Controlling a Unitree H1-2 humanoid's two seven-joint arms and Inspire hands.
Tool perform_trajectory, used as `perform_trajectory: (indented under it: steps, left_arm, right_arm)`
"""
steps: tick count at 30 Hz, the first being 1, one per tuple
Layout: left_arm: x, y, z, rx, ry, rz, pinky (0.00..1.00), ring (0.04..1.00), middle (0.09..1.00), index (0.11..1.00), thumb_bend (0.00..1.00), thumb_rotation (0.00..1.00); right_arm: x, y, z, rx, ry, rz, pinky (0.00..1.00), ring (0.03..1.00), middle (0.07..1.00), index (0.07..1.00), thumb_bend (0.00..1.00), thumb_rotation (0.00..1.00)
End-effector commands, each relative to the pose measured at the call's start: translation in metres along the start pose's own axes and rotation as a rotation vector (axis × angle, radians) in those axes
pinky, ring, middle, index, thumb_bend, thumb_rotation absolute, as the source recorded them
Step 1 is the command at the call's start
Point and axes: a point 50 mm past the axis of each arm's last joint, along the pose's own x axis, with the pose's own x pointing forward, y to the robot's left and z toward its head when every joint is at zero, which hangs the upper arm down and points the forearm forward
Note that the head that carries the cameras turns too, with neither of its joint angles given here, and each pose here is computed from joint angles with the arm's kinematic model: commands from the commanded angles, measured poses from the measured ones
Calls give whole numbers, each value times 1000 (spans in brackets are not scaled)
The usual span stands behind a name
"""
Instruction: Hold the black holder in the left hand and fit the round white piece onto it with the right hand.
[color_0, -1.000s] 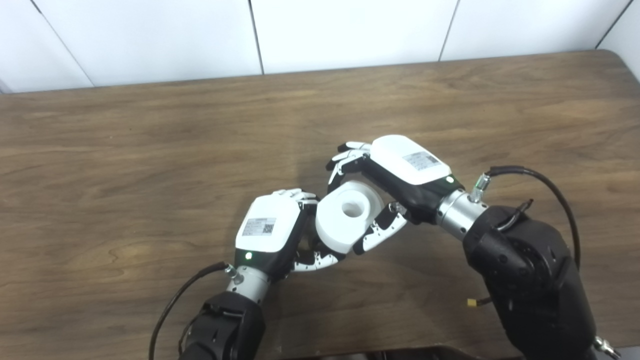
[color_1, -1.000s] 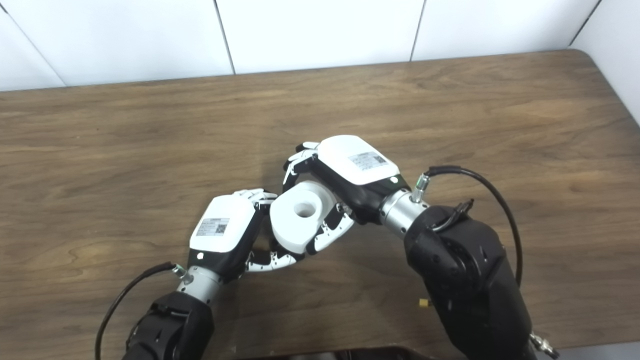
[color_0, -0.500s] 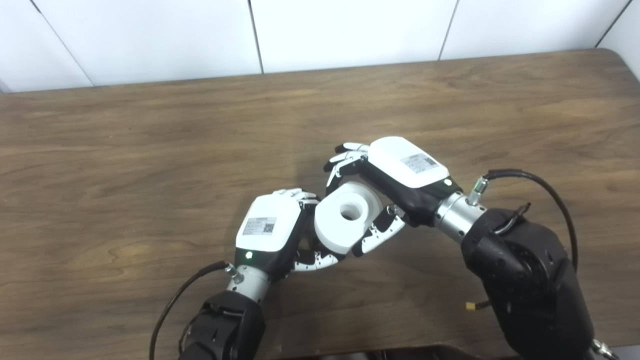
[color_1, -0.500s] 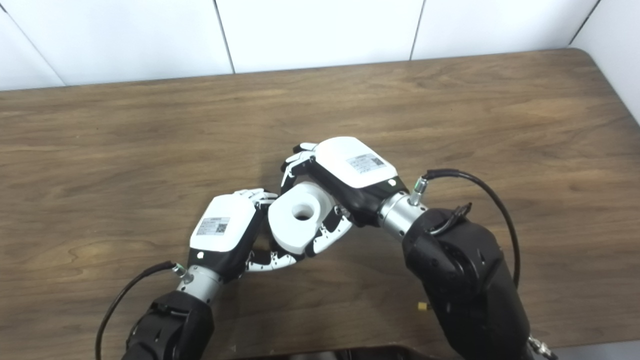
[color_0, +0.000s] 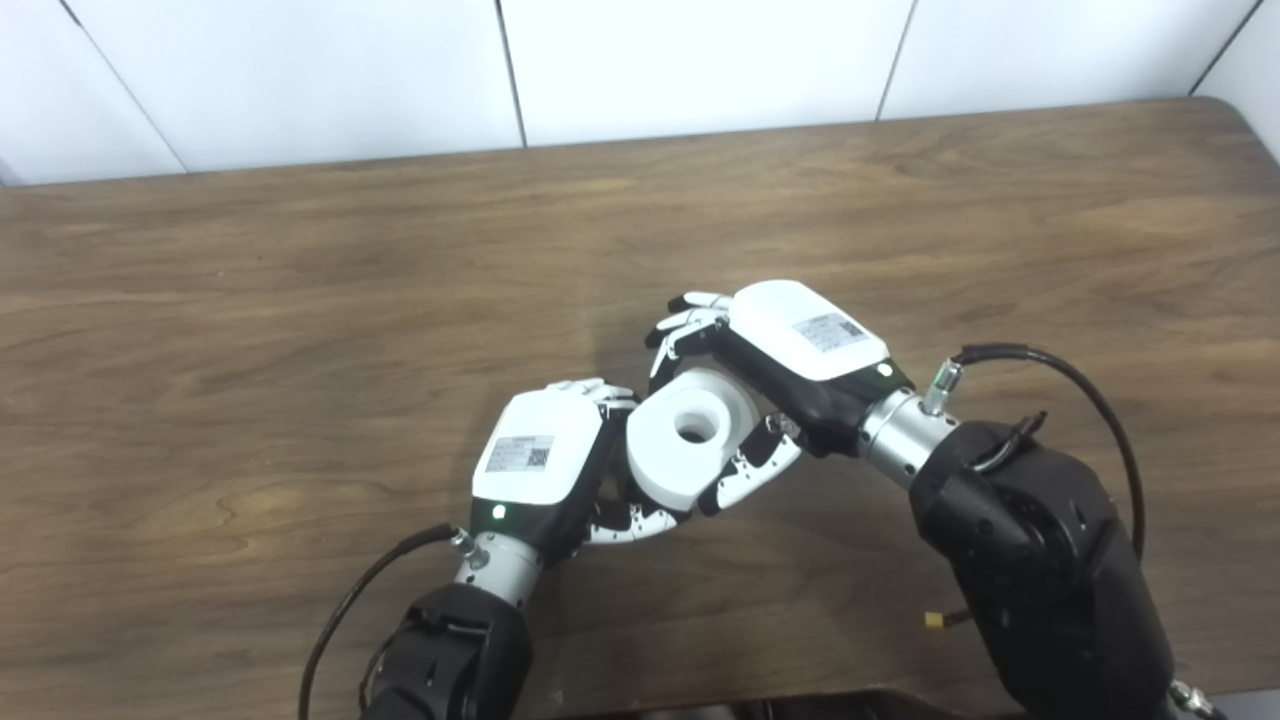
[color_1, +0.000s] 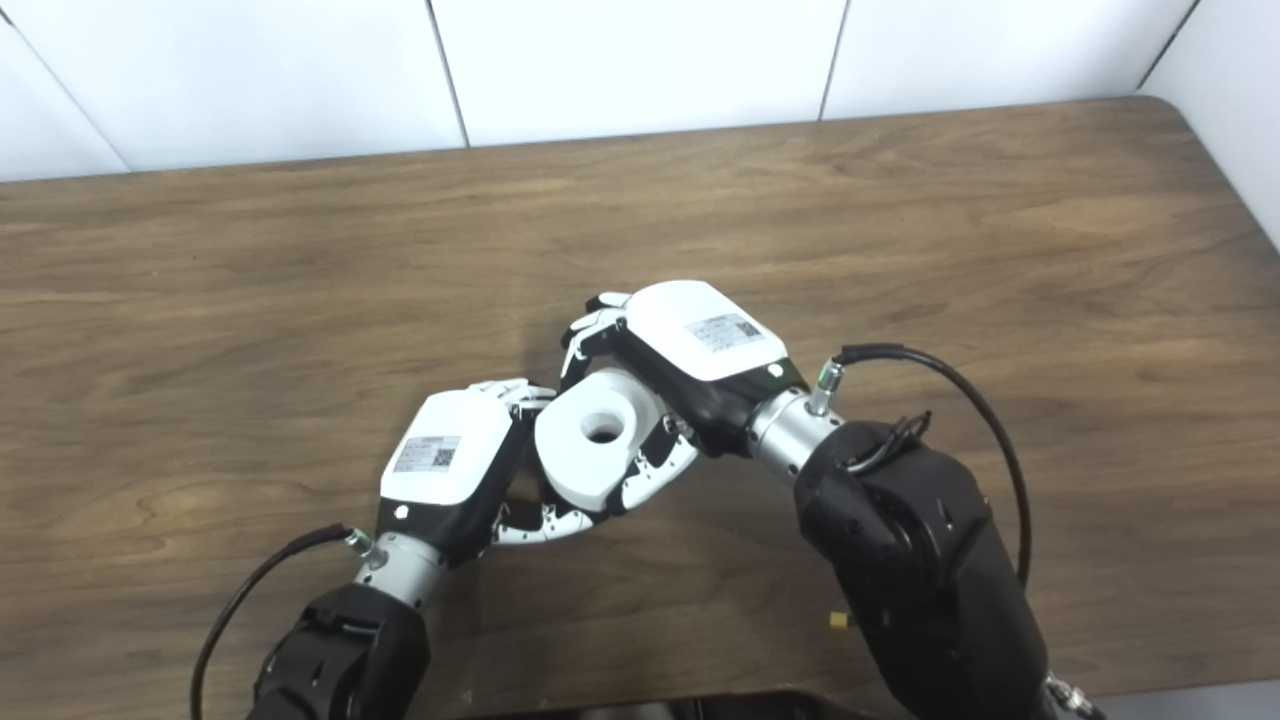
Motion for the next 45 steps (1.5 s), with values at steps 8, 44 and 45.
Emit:
perform_trajectory:
  steps: [8,44,45]
  left_arm:
    - [-6,-10,5,-8,-14,-73,843,835,754,487,521,50]
    - [-2,-12,1,12,-10,-75,844,832,751,487,521,50]
    - [-2,-12,0,13,-10,-75,845,833,752,487,521,50]
  right_arm:
    - [3,-6,3,-38,-16,-21,822,908,808,492,523,159]
    - [-8,-40,10,-101,-14,-4,933,981,931,843,1000,438]
    - [-8,-43,10,-105,-11,-6,935,984,934,848,1000,440]
